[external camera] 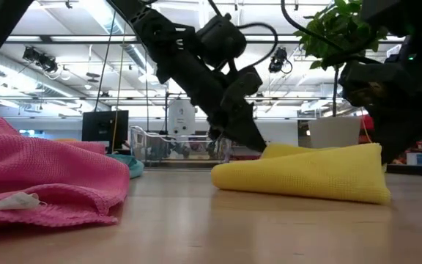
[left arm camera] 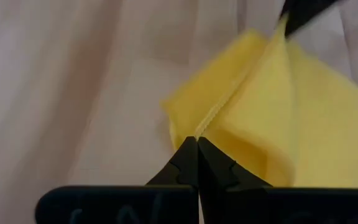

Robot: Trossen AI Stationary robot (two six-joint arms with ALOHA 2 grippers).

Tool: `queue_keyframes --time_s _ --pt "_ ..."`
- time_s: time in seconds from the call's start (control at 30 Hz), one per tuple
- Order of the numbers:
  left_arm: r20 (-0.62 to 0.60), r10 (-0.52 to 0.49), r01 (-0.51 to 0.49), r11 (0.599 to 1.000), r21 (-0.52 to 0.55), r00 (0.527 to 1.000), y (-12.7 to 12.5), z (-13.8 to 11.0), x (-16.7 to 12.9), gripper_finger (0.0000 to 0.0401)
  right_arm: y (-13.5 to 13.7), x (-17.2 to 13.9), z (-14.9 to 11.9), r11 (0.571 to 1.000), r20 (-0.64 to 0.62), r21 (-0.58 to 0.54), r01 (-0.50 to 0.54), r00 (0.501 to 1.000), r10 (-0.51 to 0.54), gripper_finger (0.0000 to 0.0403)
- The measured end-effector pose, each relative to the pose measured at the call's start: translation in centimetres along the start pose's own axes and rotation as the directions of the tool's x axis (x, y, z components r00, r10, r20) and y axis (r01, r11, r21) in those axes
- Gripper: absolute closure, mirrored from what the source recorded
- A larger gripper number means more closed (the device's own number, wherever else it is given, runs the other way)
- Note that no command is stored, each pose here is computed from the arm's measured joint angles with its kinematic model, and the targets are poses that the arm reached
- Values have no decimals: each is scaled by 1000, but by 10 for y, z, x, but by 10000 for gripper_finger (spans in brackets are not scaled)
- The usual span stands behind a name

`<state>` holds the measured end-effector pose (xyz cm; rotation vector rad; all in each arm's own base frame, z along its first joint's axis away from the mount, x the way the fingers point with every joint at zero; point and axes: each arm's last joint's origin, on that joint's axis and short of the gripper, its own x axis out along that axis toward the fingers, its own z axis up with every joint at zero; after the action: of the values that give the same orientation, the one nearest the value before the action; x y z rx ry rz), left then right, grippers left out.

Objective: Fold microfiber towels
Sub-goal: Fold the yellow microfiber towel

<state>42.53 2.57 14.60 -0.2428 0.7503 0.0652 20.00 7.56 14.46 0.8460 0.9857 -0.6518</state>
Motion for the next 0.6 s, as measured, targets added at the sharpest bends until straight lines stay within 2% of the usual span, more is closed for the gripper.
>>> queue_keyframes --time_s 0.1,0.33,0.6 --pt "2 -4 4 1000 -3 1000 -2 -2 4 388 -1 1 3 1000 5 -9 8 1000 -8 401" --pt "5 16 -15 1000 -14 1000 -1 0 0 335 -2 6 10 1000 35 -20 14 999 -13 401" --pt "92 29 -24 998 -57 995 5 31 -48 296 -6 19 6 999 29 -23 45 999 -44 401"
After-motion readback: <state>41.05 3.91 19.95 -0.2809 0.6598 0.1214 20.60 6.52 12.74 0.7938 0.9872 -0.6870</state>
